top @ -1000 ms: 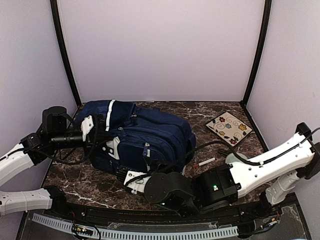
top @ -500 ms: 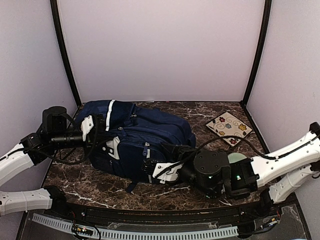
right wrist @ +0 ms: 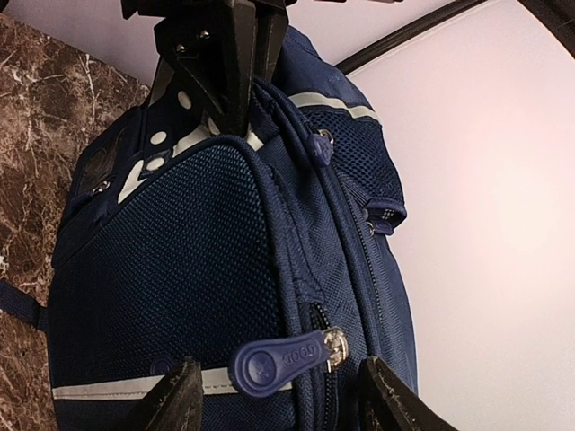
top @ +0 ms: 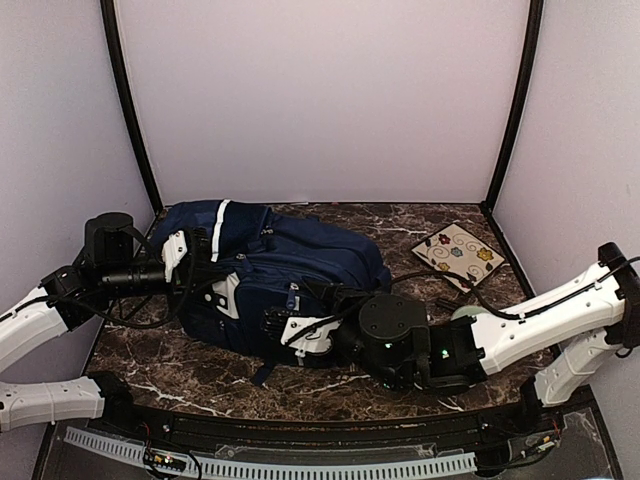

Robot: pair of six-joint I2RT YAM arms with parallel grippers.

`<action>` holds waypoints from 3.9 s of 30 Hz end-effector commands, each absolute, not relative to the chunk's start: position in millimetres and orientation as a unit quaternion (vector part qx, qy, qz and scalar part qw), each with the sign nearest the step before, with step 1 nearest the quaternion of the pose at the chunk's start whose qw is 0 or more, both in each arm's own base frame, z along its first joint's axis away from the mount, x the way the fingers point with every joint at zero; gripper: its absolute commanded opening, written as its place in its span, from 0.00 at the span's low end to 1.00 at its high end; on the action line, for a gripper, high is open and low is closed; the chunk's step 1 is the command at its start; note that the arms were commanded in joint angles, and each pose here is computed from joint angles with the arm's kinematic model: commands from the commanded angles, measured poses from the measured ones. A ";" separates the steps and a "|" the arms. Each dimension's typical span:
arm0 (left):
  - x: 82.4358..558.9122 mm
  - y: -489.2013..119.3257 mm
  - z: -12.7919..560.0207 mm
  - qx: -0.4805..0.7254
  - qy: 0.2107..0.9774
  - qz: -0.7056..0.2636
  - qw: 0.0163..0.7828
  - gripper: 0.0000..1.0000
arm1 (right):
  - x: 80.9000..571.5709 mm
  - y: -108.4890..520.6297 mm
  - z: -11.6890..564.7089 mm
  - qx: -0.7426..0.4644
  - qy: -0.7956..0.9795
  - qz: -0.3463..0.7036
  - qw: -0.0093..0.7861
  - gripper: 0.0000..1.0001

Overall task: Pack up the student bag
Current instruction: Pick up the student bag from the upper front pocket, then unzip the upper front pocket of the student bag.

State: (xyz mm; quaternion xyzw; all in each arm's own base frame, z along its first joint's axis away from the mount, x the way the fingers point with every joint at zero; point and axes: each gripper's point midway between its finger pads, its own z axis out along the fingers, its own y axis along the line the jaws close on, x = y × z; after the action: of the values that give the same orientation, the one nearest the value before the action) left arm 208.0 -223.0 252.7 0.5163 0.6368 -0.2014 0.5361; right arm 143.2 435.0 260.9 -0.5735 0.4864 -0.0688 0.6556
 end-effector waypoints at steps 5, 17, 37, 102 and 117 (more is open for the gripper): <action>200.0 -228.9 259.1 0.504 0.632 -0.241 0.537 0.00 | 150.7 440.8 285.3 -0.541 0.490 -0.055 0.681 0.59; 199.5 -228.8 258.9 0.504 0.632 -0.241 0.537 0.00 | 154.0 439.5 296.1 -0.532 0.492 -0.052 0.687 0.59; 200.2 -230.7 254.8 0.506 0.635 -0.244 0.530 0.00 | 126.1 453.1 304.5 -0.627 0.365 -0.059 0.686 0.11; 226.0 -204.6 277.0 0.446 0.656 -0.160 0.588 0.00 | 153.7 371.4 312.9 -0.437 0.601 0.255 0.619 0.00; 239.7 -206.6 291.7 0.418 0.668 -0.162 0.594 0.00 | 144.2 302.7 186.3 -0.323 0.689 0.376 0.529 0.00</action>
State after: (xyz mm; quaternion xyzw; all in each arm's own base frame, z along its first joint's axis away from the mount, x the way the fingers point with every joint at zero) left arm 206.7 -230.6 253.9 0.5121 0.6389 -0.1999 0.5382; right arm 128.8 324.6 229.9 -0.3732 0.6307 0.3925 0.5558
